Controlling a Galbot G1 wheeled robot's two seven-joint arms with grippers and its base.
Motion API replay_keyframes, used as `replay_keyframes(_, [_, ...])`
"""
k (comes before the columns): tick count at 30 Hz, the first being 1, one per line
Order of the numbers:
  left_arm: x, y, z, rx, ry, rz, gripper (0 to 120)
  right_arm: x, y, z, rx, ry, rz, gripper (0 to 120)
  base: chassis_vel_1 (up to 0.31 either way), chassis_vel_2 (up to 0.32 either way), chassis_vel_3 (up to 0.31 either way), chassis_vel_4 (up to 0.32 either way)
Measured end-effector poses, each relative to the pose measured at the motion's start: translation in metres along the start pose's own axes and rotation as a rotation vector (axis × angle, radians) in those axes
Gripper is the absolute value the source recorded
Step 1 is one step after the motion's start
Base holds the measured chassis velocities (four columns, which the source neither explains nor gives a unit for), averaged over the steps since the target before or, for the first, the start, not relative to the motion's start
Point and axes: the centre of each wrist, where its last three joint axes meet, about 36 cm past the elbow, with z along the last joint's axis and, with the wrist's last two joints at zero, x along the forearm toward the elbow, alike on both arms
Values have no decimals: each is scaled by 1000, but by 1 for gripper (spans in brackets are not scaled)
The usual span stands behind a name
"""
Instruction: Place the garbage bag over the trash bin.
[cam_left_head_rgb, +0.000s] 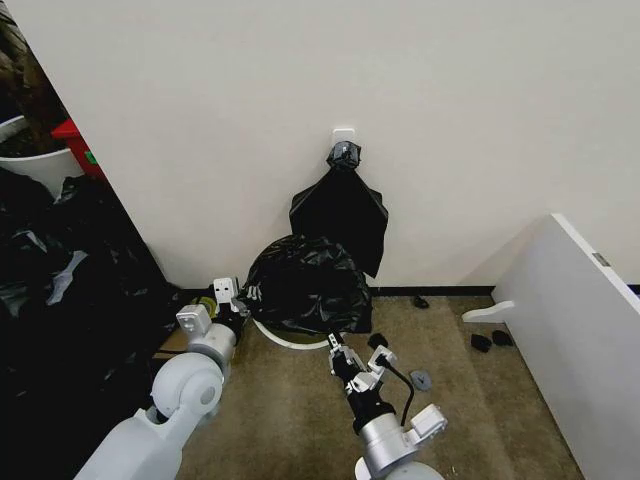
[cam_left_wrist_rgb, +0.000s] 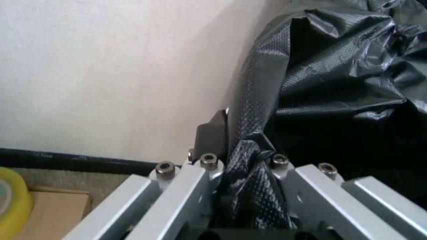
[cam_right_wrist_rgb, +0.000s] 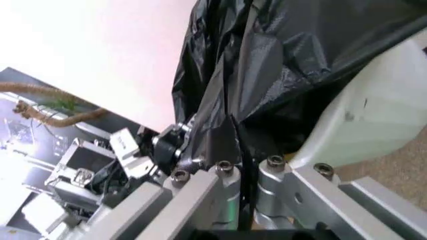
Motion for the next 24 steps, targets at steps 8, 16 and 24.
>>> replay_keyframes(8, [-3, -2, 1, 23, -20, 1, 4, 17, 2, 9, 14, 39, -22, 0, 0, 0, 0, 0])
replay_keyframes(16, [-1, -3, -5, 75, -71, 25, 4, 32, -10, 24, 126, 134, 16, 0, 0, 0, 0, 0])
replay_keyframes(24, [8, -5, -15, 100, -79, 37, 4, 15, -34, 28, 265, 160, 91, 0, 0, 0, 0, 0])
